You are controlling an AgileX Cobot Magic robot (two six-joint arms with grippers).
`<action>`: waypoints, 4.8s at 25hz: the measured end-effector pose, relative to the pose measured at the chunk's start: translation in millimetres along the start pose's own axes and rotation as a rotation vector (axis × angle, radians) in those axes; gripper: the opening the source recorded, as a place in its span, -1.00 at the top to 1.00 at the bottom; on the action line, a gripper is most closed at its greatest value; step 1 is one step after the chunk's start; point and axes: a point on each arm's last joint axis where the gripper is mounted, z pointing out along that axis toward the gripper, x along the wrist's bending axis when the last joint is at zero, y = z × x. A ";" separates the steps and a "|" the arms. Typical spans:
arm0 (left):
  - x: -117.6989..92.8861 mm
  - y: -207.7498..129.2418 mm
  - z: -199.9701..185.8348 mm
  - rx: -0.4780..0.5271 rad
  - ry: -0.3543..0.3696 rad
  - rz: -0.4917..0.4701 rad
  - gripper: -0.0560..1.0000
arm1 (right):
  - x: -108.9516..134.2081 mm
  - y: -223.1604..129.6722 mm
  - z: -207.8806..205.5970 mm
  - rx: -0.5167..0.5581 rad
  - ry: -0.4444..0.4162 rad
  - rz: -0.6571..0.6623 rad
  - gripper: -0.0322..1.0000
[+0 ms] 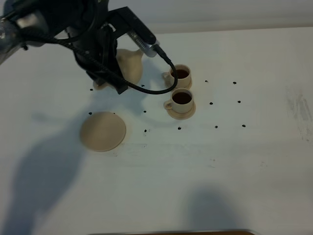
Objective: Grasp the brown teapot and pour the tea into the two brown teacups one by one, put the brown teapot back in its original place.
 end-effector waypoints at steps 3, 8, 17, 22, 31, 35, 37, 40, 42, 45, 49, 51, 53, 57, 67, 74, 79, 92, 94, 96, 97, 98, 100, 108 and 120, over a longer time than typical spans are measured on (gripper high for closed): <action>-8.0 -22.8 -0.2 0.050 -0.015 -0.080 0.58 | 0.0 0.0 0.0 0.000 0.000 0.000 0.51; -26.9 -64.6 17.7 0.176 -0.035 -0.226 0.58 | 0.0 0.0 0.0 0.000 0.000 0.000 0.51; -41.5 -92.2 67.7 0.033 -0.045 -0.459 0.58 | 0.1 0.0 0.0 0.000 0.001 0.001 0.51; -41.0 -99.4 82.2 -0.048 -0.083 -0.564 0.58 | 0.1 0.0 0.0 0.000 0.001 0.001 0.51; -41.8 -100.3 85.5 -0.058 -0.124 -0.635 0.58 | 0.1 0.0 0.0 0.000 0.001 0.001 0.51; -42.8 -100.5 88.7 -0.047 -0.127 -0.637 0.58 | 0.1 0.0 0.0 0.000 0.001 0.001 0.51; -43.9 -100.6 93.4 -0.034 -0.129 -0.635 0.58 | 0.1 0.0 0.0 0.000 0.001 0.001 0.51; -45.4 -101.0 99.0 -0.017 -0.131 -0.634 0.58 | 0.1 0.0 0.0 0.000 0.001 0.001 0.51; -45.5 -101.0 99.6 -0.015 -0.132 -0.634 0.58 | 0.1 0.0 0.0 0.000 0.001 0.001 0.51; -45.8 -101.5 100.1 -0.008 -0.132 -0.629 0.58 | 0.2 0.0 0.0 0.000 0.002 0.001 0.51; -46.0 -101.7 100.5 -0.003 -0.132 -0.628 0.58 | 0.2 0.0 0.0 0.000 0.002 0.001 0.51; -46.1 -102.0 100.8 0.001 -0.132 -0.626 0.58 | 0.2 0.0 0.0 0.000 0.002 0.001 0.51; -46.1 -102.3 100.4 0.003 -0.132 -0.626 0.55 | 0.2 0.0 0.0 0.000 0.002 0.001 0.51; -44.3 -105.0 90.6 0.011 -0.123 -0.621 0.28 | 0.2 0.0 0.0 0.000 0.002 0.001 0.51; -38.3 -134.7 27.9 0.129 -0.079 -0.610 -0.45 | 0.2 0.0 0.0 0.000 0.002 0.001 0.51; -51.0 -176.0 -13.1 0.255 -0.126 -0.587 -0.49 | 0.2 0.0 0.0 0.000 0.002 0.001 0.51; -72.9 -213.0 -29.0 0.203 -0.213 -0.569 -0.49 | 0.2 0.0 0.0 0.000 0.002 0.001 0.51; -103.2 -292.0 -49.4 -0.070 -0.177 -0.582 -0.49 | 0.2 0.0 0.0 0.000 0.002 0.001 0.51; -105.6 -300.8 -45.7 -0.121 -0.162 -0.602 -0.49 | 0.2 0.0 0.0 0.000 0.002 0.001 0.51; -103.9 -306.6 -49.0 -0.182 -0.138 -0.624 -0.49 | 0.2 0.0 0.0 0.000 0.002 0.001 0.51; -102.3 -310.0 -51.2 -0.210 -0.121 -0.649 -0.49 | 0.2 0.0 0.0 0.000 0.002 0.001 0.51; -100.9 -313.4 -53.5 -0.232 -0.104 -0.676 -0.49 | 0.2 0.0 0.0 0.000 0.002 0.001 0.51; -98.1 -323.1 -59.5 -0.288 -0.052 -0.749 -0.49 | 0.2 0.0 0.0 0.000 0.002 0.001 0.51; -115.1 -362.9 -88.0 -0.570 0.198 -0.906 -0.49 | 0.2 0.0 0.0 0.000 0.002 0.001 0.51; -132.3 -378.3 -96.6 -0.721 0.275 -0.902 -0.49 | 0.2 0.0 0.0 0.000 0.002 0.001 0.51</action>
